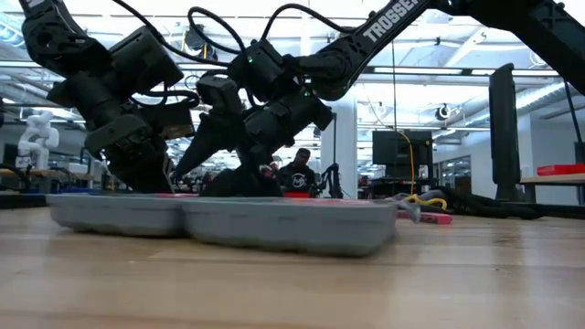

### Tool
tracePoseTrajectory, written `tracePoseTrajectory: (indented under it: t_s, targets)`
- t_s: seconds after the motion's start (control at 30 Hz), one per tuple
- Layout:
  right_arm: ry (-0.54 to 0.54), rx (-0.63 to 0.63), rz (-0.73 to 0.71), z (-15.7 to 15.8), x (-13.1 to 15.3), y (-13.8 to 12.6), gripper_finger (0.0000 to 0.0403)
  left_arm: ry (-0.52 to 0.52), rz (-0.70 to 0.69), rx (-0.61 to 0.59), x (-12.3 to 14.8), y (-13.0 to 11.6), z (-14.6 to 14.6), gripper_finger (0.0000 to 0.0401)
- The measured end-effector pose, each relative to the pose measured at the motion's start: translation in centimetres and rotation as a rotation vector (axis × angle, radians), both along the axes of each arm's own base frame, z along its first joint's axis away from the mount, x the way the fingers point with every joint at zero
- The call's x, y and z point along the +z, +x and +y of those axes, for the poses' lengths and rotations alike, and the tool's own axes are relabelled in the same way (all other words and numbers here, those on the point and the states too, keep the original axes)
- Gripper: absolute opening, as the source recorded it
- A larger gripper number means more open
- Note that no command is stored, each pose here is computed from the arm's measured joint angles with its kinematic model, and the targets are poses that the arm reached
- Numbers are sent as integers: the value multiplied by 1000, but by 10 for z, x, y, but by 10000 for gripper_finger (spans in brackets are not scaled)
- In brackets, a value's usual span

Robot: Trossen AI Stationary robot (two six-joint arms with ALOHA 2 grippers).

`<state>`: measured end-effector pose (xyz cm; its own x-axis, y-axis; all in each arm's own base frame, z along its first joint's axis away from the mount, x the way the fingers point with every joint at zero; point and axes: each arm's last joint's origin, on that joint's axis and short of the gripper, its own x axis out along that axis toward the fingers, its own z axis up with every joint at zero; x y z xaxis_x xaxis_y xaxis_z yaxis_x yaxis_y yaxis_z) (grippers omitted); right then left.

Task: Prefit tool cases
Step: Remove the pink screwdriver from the gray prefit tool case

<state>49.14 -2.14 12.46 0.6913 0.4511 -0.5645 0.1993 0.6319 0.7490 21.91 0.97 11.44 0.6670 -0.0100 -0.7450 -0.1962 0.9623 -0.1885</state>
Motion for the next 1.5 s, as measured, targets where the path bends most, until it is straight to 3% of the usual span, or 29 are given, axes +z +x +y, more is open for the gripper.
tracePoseTrajectory:
  t_s: [0.43,0.67,1.03,1.17,1.37,1.43,1.5]
  targets:
    - [-196,-17,-43,2,11,-2,210,43,-8,32,1,1,2,0]
    - [-284,7,-161,9,32,1,210,58,-60,45,6,4,3,0]
    - [-333,50,-120,18,41,-7,210,103,-164,60,33,-4,4,0]
    - [-546,62,-95,30,51,-14,210,141,-230,94,47,-8,5,0]
    - [-1135,120,-87,58,56,-17,210,252,-338,168,70,-18,8,0]
    - [-1209,151,-116,64,54,-14,210,272,-393,181,79,-21,8,0]
    - [-1192,172,-155,62,52,-11,210,286,-441,179,87,-24,8,0]
